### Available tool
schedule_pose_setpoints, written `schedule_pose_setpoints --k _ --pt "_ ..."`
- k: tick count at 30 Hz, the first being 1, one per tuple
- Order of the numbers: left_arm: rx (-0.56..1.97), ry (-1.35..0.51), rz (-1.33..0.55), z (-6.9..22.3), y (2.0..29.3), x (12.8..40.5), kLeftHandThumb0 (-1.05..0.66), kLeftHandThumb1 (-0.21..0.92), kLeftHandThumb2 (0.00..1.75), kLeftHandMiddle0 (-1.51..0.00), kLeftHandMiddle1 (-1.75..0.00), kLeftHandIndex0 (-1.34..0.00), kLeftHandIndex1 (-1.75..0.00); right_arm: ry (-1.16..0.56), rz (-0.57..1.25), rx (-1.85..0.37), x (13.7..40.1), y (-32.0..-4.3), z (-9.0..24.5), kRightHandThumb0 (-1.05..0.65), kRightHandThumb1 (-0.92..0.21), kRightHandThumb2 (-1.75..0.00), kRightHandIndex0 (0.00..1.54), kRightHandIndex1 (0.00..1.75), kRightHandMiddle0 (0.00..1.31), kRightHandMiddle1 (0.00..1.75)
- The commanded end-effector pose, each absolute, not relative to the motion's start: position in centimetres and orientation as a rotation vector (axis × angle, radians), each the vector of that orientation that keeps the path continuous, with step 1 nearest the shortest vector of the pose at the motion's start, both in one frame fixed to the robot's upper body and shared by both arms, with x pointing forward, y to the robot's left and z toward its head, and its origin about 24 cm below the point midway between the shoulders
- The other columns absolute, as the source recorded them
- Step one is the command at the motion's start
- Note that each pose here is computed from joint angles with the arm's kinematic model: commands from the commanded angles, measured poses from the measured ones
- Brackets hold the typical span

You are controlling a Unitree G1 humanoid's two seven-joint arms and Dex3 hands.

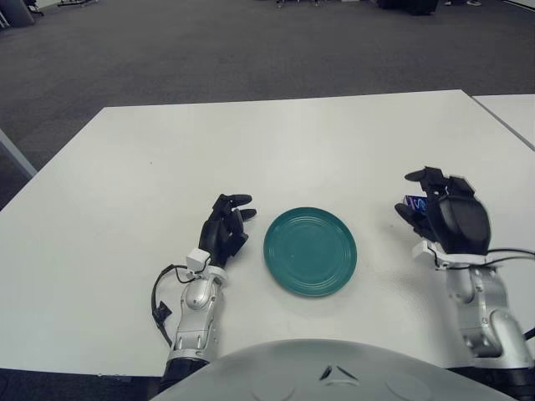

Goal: Put the gum into the plate.

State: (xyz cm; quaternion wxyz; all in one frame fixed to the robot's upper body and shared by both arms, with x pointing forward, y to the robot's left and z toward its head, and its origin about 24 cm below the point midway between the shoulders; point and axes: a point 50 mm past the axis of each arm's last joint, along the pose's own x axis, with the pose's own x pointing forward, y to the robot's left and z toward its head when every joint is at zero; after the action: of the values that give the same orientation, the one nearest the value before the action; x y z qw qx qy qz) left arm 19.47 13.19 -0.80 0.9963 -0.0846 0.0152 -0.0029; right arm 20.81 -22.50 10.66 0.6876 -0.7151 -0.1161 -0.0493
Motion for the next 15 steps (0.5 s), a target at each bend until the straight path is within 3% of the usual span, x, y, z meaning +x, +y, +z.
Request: schedule_pose_setpoints --k 1,15 --pt "-0.166 0.116 -0.010 -2.2 13.3 18.7 -0.80 0.92 0.79 -0.40 -1.06 -0.33 -1.25 -0.231 -0.070 -1.662 21.3 -22.5 11.3 -0.87 -0.92 -0.39 0.23 0.24 0.00 0.89" --pt "-0.191 0.112 -0.023 -2.1 13.8 18.7 -0.80 0.92 0.77 -0.40 -1.05 -0.32 -1.27 0.082 0.138 -1.757 23.0 -25.9 8.7 -1.05 -0.92 -0.70 0.08 0.02 0.00 0.40"
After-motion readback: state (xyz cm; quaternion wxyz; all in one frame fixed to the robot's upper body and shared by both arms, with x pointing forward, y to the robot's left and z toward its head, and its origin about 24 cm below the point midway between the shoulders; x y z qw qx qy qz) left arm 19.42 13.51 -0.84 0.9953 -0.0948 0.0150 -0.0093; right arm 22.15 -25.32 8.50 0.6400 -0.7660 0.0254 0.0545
